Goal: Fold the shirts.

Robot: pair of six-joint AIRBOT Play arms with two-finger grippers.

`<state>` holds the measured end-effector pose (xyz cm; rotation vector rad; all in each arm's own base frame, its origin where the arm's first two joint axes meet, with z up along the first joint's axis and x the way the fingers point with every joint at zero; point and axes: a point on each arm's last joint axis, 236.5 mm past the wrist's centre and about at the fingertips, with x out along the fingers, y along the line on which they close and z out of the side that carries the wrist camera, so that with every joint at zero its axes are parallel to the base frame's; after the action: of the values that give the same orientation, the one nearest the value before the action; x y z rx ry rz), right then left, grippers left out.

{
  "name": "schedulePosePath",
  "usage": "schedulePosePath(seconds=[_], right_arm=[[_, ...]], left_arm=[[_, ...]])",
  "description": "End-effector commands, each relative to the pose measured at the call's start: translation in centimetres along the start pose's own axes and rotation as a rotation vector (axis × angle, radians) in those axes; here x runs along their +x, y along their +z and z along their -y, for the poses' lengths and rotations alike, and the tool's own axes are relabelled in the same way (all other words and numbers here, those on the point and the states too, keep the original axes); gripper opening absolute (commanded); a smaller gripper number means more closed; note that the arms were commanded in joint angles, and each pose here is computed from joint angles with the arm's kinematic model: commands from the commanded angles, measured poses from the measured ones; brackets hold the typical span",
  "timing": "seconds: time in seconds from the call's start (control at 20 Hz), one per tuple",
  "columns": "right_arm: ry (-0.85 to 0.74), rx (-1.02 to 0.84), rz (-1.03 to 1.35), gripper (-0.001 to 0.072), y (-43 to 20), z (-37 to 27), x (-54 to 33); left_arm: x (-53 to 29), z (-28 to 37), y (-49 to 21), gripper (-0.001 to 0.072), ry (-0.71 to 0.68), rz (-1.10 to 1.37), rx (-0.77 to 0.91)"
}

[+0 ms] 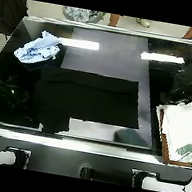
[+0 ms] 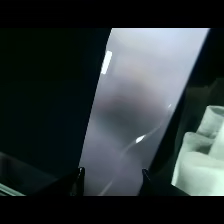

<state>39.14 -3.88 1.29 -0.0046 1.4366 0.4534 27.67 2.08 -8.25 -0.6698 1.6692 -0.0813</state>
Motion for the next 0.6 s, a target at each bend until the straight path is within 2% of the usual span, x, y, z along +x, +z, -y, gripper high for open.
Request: schedulePosePath(seconds=[0.0,0.15,0.25,0.3,0.35,0.4,0.5,0.55], right_arm=[[0.038,-0.009,-0.051,0.0434,-1.5,-0.6,0.4],[0.048,-0.024,-0.065,0.0434,-1.8,-0.8,0.4],[0.06,-0.026,-0.081,0.0434,-2.2,-1.1,0.5],[0.068,-0.022,-0.093,0.0434,-2.6,-1.2,0.8],[0.085,-0.015,-0.117,0.0435,-3.3,-1.4,1.4],[0.109,-0.002,-0.15,0.0446,-4.3,-1.8,2.3],[0.18,0.034,-0.201,0.0539,-6.4,-3.0,4.9],[0.231,0.06,-0.202,0.0539,-7.0,-4.1,6.3]], left_arm=[[2.5,0.2,-0.6,0.048,-0.057,0.049,-0.024],[2.8,0.4,1.4,0.0479,-0.028,0.129,-0.001],[2.8,0.4,2.5,0.0438,-0.012,0.177,0.006],[2.8,0.5,2.9,0.0338,-0.008,0.194,0.0],[2.8,0.5,3.1,0.0169,-0.008,0.202,-0.006],[2.8,0.6,3.1,0.004,-0.009,0.202,-0.004],[2.7,0.6,3.1,0.0028,-0.01,0.201,-0.004],[2.8,0.7,3.0,0.0028,-0.011,0.196,-0.002]])
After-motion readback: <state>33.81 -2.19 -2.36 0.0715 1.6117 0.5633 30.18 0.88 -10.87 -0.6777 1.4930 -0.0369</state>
